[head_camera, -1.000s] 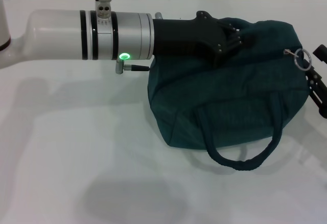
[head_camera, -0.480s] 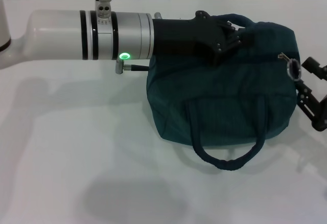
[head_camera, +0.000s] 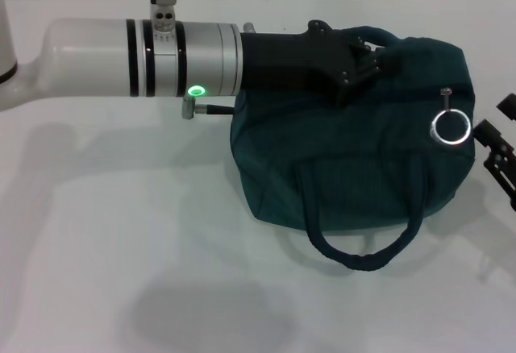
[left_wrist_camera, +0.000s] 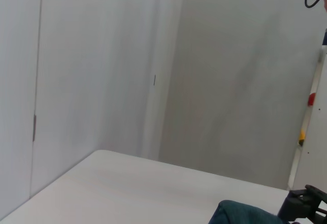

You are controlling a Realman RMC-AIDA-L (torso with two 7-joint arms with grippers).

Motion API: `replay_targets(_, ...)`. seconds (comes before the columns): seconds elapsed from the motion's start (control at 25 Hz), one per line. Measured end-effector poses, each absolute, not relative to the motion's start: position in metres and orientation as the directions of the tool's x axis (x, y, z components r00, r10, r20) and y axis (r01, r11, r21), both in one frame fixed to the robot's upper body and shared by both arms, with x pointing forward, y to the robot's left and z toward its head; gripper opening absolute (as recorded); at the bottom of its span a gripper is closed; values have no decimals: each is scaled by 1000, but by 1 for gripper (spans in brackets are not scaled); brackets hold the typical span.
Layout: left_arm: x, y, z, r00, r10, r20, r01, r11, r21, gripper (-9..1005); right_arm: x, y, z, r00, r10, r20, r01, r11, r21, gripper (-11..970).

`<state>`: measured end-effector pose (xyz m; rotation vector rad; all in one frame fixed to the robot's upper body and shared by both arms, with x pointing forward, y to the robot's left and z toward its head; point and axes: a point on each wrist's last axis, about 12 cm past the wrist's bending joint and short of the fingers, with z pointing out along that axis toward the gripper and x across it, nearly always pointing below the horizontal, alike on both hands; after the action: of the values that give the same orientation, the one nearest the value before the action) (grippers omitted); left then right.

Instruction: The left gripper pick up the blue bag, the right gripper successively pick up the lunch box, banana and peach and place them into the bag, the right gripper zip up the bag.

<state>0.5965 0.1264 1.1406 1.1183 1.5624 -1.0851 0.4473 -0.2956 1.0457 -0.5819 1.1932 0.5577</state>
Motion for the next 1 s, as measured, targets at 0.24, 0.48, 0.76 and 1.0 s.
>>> replay_targets(0.24,595,129,1138,-190,174,-966,966,209,-153,45,444,-302,1048,183,172,-968,-730,683,-17,393)
replay_targets(0.48,595,129,1139,-184,175,-967,967,208,-146,45,443,-312,1056,73,261,-963,-799,594,100,393)
replay_targets(0.76,595,129,1138,-181,177,-967,967,212,-142,45,459,-294,1065,24,310,-951,-860,491,138,394)
replay_targets(1.0,596,127,1139,-168,182,-969,970,206,-129,45,479,-283,1066,-57,299,-953,-862,466,198,394)
